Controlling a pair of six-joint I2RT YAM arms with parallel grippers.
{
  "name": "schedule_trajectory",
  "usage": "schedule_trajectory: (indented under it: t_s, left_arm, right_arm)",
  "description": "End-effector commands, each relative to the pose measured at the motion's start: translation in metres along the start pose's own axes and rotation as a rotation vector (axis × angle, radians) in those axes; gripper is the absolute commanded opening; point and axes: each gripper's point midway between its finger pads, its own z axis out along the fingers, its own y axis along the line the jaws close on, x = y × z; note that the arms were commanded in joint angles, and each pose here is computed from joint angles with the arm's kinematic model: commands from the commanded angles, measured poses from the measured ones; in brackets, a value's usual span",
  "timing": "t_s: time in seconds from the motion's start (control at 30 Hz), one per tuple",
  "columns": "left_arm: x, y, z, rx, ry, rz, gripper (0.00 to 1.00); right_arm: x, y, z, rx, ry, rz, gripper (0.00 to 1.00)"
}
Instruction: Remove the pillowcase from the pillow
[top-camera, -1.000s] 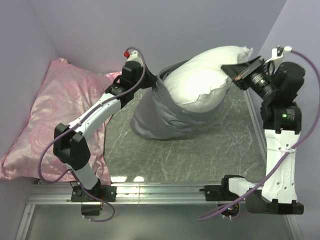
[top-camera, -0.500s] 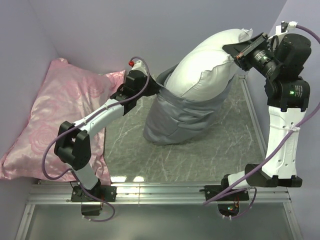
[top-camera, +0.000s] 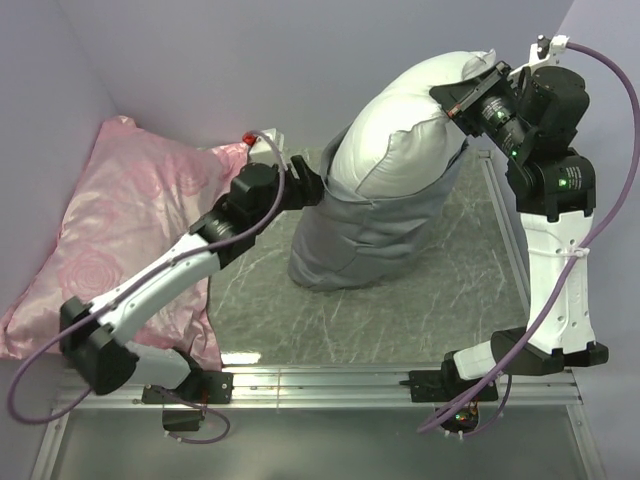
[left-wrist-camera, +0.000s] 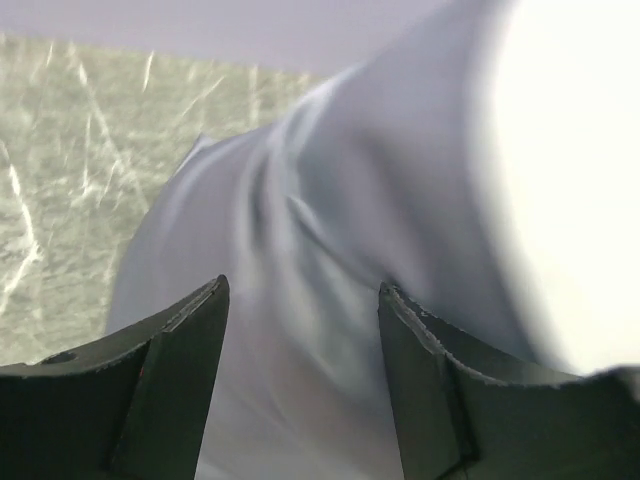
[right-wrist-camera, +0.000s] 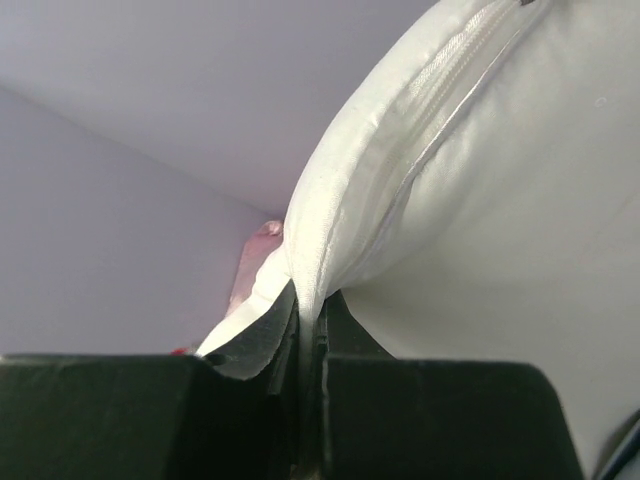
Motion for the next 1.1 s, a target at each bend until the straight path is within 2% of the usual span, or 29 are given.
schedule_trajectory:
  t_s: [0.0,0.07,0.3,0.37,0.4,0.6,0.63,0.73,0.77,0.83,1.0,1.07]
  left_arm:
    - [-0.029,-0.021,-0.040,0.020,-0.135,0.002,0.66]
    - [-0.029,-0.023,-0.056,0.011,-0.168,-0.004,0.66]
    - [0.019,-0.063,-0.079,0.124,-0.148,0.005,0.67]
    - [0.037,-0.065,-0.070,0.112,-0.125,0.032,0.68]
    - [0.038,-0.077,-0.071,0.152,-0.140,0.039,0.68]
    - [0.064,-0.084,-0.046,0.137,-0.124,0.068,0.67]
    - [0.068,-0.085,-0.043,0.137,-0.115,0.073,0.65]
    - [0.092,-0.084,-0.033,0.129,-0.064,0.089,0.38]
    - [0.097,-0.083,-0.031,0.129,-0.053,0.091,0.21]
    - [0.112,-0.079,-0.032,0.119,-0.021,0.092,0.02]
    - [0.155,-0.058,-0.038,0.059,0.065,0.076,0.00]
    - [0.180,-0.037,-0.038,0.009,0.111,0.086,0.00]
  right_arm:
    - [-0.040,0.027,0.004,-0.077,-0.175,-0.052,0.00]
    - [-0.038,0.024,0.008,-0.059,-0.176,-0.059,0.00]
    - [-0.028,0.017,0.025,-0.025,-0.166,-0.069,0.00]
    - [-0.027,0.017,0.026,-0.024,-0.165,-0.070,0.00]
    - [-0.026,0.018,0.027,-0.024,-0.163,-0.070,0.00]
    - [-0.020,0.017,0.028,-0.018,-0.153,-0.077,0.00]
    - [-0.020,0.017,0.028,-0.018,-0.153,-0.080,0.00]
    - [-0.021,0.021,0.028,-0.024,-0.155,-0.080,0.00]
    - [-0.022,0.022,0.027,-0.027,-0.156,-0.080,0.00]
    - [-0.023,0.023,0.027,-0.028,-0.160,-0.080,0.00]
    - [-0.040,0.032,0.019,-0.029,-0.210,-0.092,0.00]
    - [-0.058,0.044,0.006,-0.043,-0.259,-0.094,0.00]
